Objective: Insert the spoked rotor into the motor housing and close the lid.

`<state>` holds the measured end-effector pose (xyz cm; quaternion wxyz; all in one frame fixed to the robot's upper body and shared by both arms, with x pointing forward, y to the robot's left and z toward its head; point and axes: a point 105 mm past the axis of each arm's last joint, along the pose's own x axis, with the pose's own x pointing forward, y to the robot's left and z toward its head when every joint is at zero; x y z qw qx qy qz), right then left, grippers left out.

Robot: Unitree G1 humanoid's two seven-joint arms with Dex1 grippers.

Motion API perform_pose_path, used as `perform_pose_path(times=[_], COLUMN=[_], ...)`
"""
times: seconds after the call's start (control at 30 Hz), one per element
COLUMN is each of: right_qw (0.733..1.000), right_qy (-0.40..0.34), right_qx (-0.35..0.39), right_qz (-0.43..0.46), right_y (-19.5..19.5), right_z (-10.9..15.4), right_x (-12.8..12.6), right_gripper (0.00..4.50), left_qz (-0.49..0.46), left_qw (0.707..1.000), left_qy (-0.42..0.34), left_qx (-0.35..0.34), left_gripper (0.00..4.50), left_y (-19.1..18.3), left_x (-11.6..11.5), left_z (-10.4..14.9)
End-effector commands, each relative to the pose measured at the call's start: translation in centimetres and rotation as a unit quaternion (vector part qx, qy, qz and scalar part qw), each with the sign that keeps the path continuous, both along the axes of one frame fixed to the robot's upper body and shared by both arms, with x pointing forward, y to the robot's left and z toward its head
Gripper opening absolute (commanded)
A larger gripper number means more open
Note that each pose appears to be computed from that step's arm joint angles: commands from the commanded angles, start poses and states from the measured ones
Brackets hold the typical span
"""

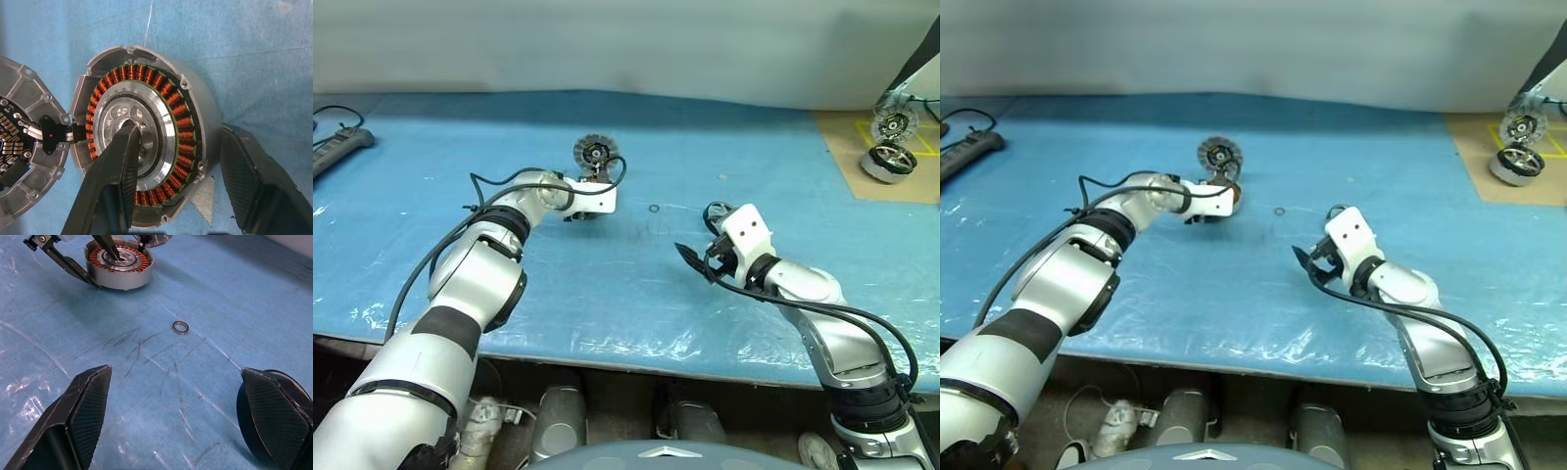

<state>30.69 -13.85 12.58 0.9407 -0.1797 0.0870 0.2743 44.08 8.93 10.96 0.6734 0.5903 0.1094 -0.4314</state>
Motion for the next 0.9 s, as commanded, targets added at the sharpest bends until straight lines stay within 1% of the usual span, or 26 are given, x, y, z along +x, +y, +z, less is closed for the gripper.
perform_pose_path(times=[0.03,0.27,0.47,0.5,0.57,0.6,0.73,0.9], right_qw=[1.000,1.000,1.000,1.000,1.000,1.000,1.000,1.000], right_qy=[-0.028,-0.027,-0.026,-0.026,-0.024,-0.023,-0.017,-0.011], right_qx=[-0.001,0.001,0.002,0.002,-0.002,-0.004,-0.008,-0.015], right_qz=[0.010,0.011,0.010,0.010,0.011,0.011,0.009,0.007], right_y=[0.4,0.5,0.4,0.4,0.3,0.3,0.2,-0.2], right_z=[1.2,1.1,1.1,1.1,0.9,0.8,0.6,0.4], right_x=[0.1,0.2,0.1,0.1,-0.1,-0.1,-0.5,-0.9], right_gripper=[4.50,4.50,4.50,4.50,4.50,4.50,4.50,4.50], left_qz=[0.004,-0.051,-0.138,-0.148,-0.136,-0.132,-0.179,-0.250], left_qw=[0.999,0.995,0.980,0.978,0.971,0.968,0.957,0.950], left_qy=[0.032,0.084,0.139,0.145,0.169,0.178,0.206,0.186], left_qx=[0.023,0.010,-0.030,-0.039,-0.098,-0.116,-0.096,-0.034], left_gripper=[2.07,2.07,2.07,2.07,2.07,2.07,2.07,2.07], left_y=[1.2,1.0,-0.7,-1.1,-2.6,-3.1,-3.3,-3.0], left_x=[-0.7,-2.2,-4.4,-4.8,-5.0,-5.1,-7.4,-11.0], left_z=[-1.9,-1.7,-1.2,-1.3,-1.1,-1.1,-2.4,-3.7])
